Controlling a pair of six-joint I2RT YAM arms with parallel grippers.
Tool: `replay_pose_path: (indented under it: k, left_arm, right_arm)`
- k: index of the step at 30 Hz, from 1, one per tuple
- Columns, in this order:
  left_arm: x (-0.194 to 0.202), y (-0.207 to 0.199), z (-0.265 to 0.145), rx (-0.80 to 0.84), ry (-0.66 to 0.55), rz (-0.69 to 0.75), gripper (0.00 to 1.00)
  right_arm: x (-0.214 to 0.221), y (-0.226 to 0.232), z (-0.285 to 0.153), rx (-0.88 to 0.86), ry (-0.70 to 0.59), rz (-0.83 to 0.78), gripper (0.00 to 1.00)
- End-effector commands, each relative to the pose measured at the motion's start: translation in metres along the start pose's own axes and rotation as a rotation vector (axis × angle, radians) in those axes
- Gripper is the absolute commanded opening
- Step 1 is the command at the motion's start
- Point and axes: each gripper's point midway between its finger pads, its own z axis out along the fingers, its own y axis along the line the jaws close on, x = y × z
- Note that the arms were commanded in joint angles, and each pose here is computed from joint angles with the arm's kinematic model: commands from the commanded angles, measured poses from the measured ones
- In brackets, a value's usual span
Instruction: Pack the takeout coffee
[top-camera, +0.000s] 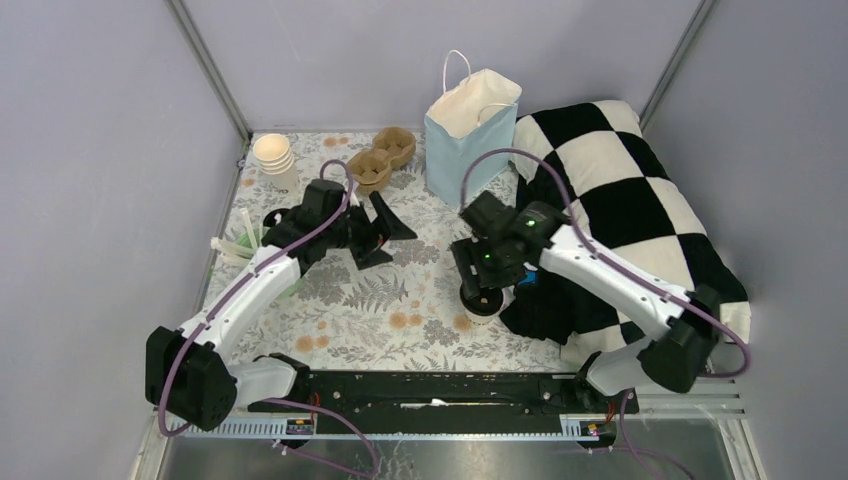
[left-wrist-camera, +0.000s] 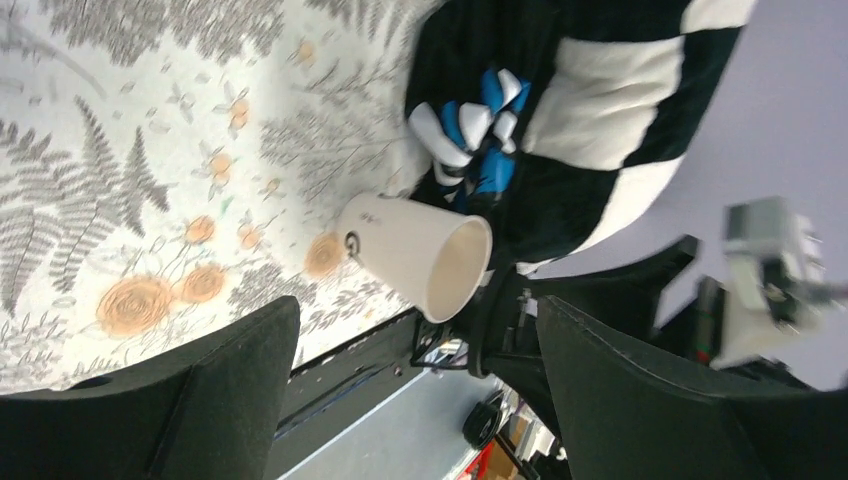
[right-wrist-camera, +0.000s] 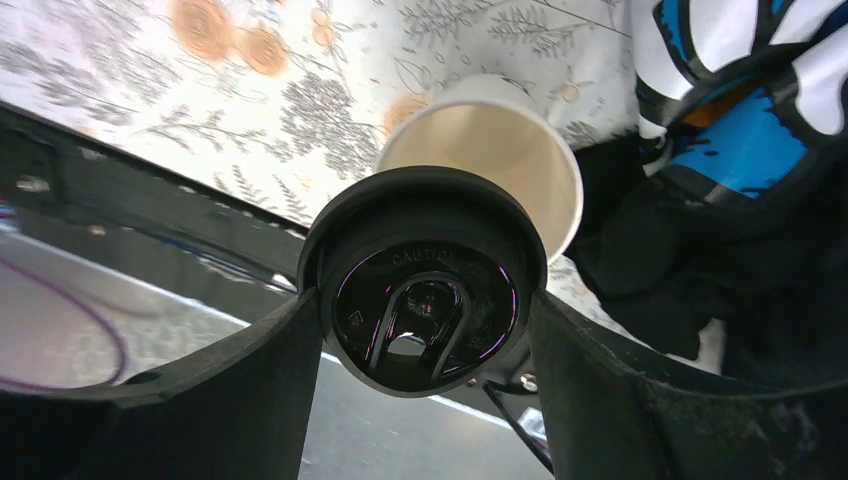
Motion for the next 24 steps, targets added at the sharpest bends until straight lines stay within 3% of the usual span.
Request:
replay_pose_path:
  k: [1,5,24]
  left_arm:
    - [0.011,0.002,0.003,0.021,0.004,0.039,0.92]
    - [0.015,0.009,0.007,0.004,0.013,0.058,0.92]
    - [0.019,0.012,0.011,-0.001,0.061,0.116,0.93]
  right_arm:
    - [-0.002,-0.012,-0.025,0.254,-0.018,-0.108,0.61]
    - [0.004,-0.015,-0.021,0.326,0.019,-0.151,0.62]
    - [-0.003,-0.007,0.018,0.328,0.022,-0.152,0.67]
